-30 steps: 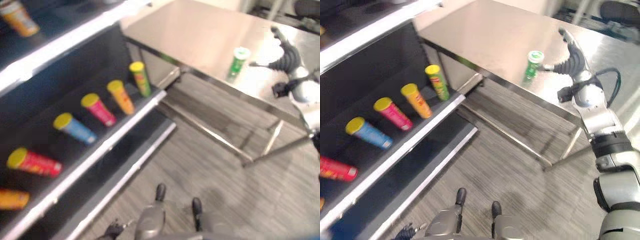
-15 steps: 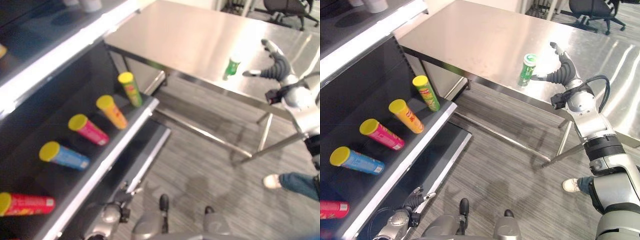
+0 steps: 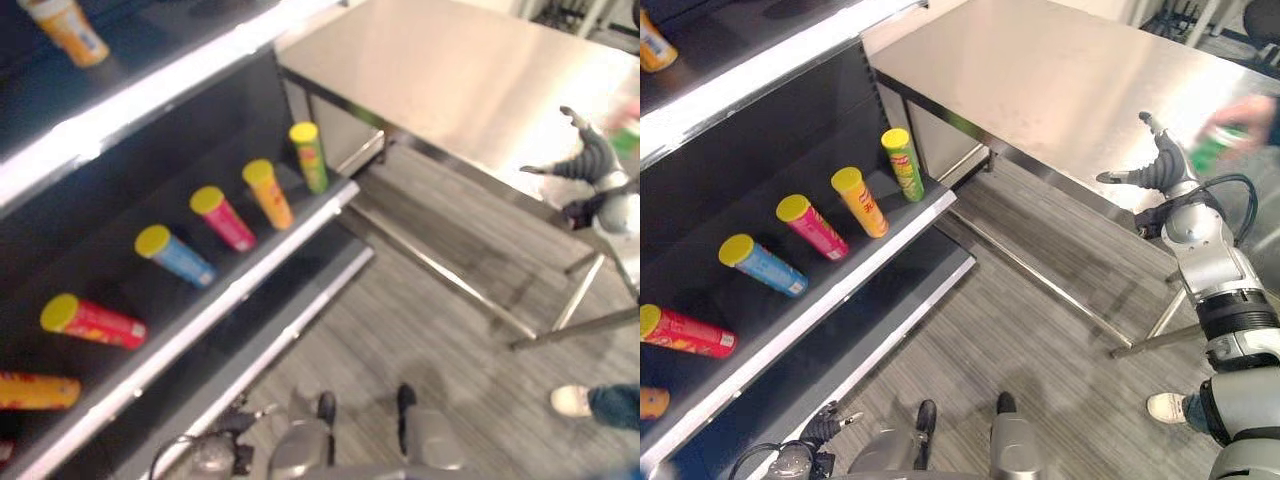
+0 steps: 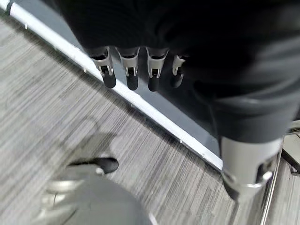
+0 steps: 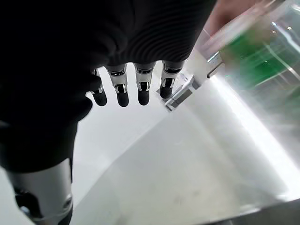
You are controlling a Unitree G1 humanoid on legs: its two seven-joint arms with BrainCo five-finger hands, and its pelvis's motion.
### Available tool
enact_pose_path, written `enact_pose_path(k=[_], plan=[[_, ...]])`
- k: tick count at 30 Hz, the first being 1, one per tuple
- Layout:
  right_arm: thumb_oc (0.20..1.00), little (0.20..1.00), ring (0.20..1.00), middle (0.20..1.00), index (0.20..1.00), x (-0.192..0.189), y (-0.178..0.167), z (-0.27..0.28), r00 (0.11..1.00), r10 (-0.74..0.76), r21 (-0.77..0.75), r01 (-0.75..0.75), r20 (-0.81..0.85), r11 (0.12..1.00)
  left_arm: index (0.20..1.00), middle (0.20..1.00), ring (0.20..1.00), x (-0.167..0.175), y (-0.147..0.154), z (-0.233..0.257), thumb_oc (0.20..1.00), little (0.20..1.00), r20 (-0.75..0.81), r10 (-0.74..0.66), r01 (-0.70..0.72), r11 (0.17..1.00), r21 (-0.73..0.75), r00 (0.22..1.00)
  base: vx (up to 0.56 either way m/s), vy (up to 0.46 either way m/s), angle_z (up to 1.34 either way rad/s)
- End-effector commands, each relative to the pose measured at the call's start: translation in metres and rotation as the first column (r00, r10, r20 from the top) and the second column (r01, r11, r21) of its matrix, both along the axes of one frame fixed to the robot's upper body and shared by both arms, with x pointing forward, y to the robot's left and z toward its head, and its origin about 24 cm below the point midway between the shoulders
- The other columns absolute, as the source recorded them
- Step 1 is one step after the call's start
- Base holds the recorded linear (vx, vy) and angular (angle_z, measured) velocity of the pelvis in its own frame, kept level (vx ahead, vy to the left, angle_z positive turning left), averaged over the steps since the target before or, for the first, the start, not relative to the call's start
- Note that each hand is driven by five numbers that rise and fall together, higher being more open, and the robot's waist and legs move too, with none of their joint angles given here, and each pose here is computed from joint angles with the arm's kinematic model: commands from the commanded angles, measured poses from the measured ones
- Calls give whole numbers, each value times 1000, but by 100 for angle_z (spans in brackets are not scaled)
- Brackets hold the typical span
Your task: Put the goods on the table back onto the shelves and tidy them up.
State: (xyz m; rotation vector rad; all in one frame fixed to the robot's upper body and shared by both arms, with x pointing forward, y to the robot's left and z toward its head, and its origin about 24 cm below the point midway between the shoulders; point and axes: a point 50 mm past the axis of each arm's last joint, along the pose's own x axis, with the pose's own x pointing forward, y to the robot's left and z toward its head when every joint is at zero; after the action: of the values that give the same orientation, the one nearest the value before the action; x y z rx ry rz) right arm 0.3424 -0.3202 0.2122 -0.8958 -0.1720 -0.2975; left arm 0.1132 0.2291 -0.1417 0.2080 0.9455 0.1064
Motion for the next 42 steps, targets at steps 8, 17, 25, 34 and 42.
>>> enact_pose_path(k=[8, 17, 25, 34, 42], plan=[[1000, 1000, 1000, 1000, 1000, 3, -26, 23, 986, -142, 46, 138, 89, 989, 1000, 1000, 1000, 0, 11, 6, 1000, 1000, 49, 26, -27, 1000, 13, 998, 22, -70, 23], [1000, 1000, 1000, 1000, 1000, 2, -34, 21, 977, -184, 116, 172, 106, 978, 1000, 1000, 1000, -10, 6, -1, 1000, 1000, 0, 40, -40, 999, 10, 999, 10, 0, 3], [1000, 1000, 1000, 1000, 1000, -60, -26, 32, 943, -63, 53, 49, 327, 997, 1000, 1000, 1000, -7, 5, -3, 1000, 1000, -20, 50, -49, 998, 35, 999, -29, 90, -16], [1000, 1000, 1000, 1000, 1000, -89, -34, 33, 913, -84, 82, 56, 400, 995, 1000, 1000, 1000, 13, 13, 7, 1000, 1000, 42, 22, -25, 998, 60, 999, -68, 108, -58], [1000, 1000, 1000, 1000, 1000, -79, -42, 30, 910, -122, 145, 69, 395, 987, 1000, 1000, 1000, 42, 39, 29, 1000, 1000, 151, 26, -44, 992, 118, 988, -181, 130, -70]])
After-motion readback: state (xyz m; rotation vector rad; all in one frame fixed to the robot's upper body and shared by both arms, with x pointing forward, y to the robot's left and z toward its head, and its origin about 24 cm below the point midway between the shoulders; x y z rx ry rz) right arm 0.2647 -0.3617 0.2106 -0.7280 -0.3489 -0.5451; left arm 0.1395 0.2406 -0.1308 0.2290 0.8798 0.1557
